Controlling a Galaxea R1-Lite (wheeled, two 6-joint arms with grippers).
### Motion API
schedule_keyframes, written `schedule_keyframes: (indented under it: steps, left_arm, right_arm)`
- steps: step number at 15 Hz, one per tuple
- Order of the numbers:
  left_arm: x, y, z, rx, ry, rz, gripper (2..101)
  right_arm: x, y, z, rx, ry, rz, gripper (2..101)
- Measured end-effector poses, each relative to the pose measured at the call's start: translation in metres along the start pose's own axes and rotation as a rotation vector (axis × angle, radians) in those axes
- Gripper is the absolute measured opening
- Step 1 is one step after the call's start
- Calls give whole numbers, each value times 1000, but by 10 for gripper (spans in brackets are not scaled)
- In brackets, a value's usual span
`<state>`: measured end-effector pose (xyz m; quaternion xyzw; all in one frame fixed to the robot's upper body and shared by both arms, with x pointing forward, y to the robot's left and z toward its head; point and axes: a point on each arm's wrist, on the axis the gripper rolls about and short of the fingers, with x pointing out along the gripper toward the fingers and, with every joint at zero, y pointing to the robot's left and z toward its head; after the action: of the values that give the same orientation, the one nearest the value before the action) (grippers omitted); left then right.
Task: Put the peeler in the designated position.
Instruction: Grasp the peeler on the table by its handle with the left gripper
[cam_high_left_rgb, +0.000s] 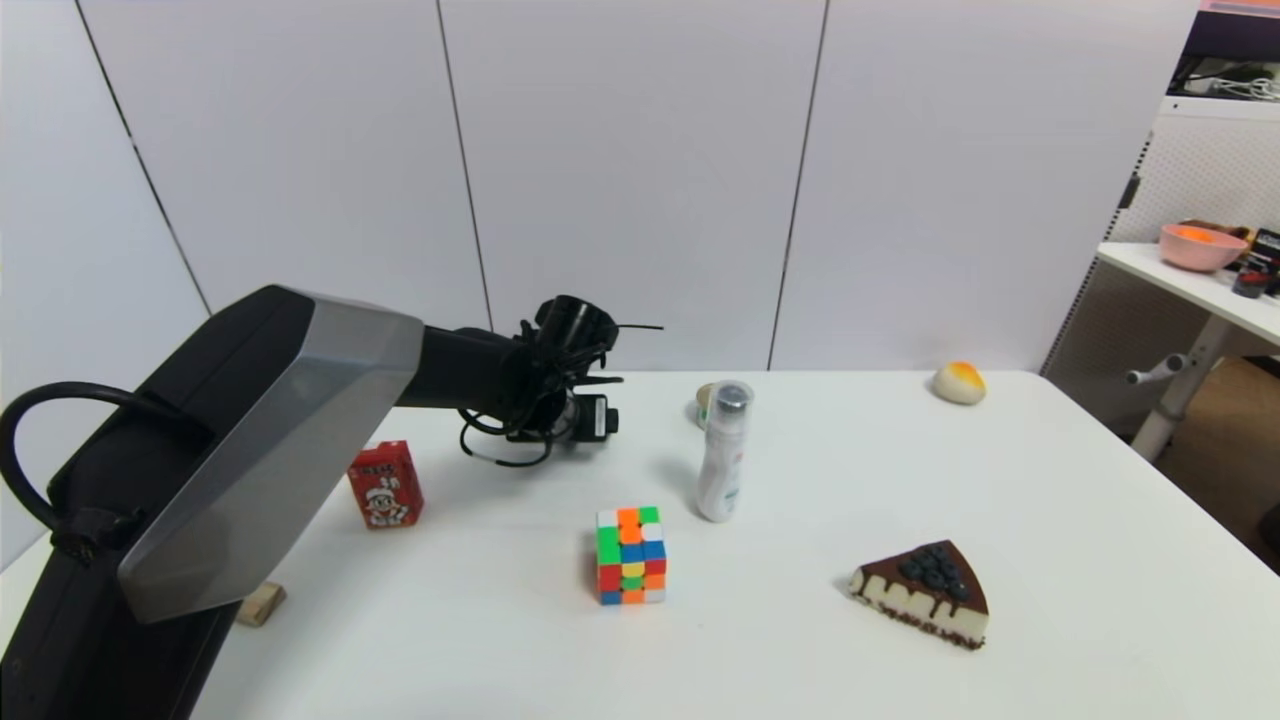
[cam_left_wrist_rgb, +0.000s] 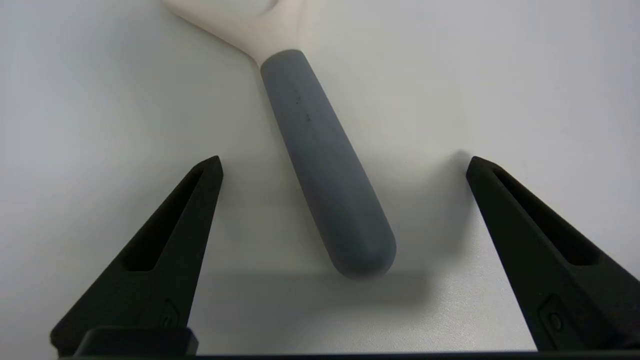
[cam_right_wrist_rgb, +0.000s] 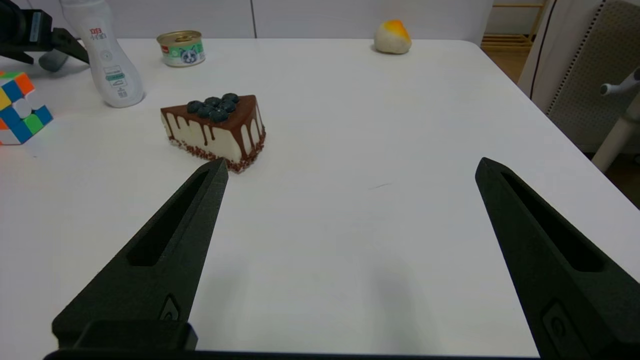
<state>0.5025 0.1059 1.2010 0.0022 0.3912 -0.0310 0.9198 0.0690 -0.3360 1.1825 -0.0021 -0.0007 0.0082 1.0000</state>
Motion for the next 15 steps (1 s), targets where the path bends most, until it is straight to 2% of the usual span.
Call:
schedule_keyframes:
  steps: [15]
  left_arm:
    - [6, -1, 4, -9, -16, 1, 979]
  right_arm:
    - [0, 0, 0, 0, 0, 0, 980]
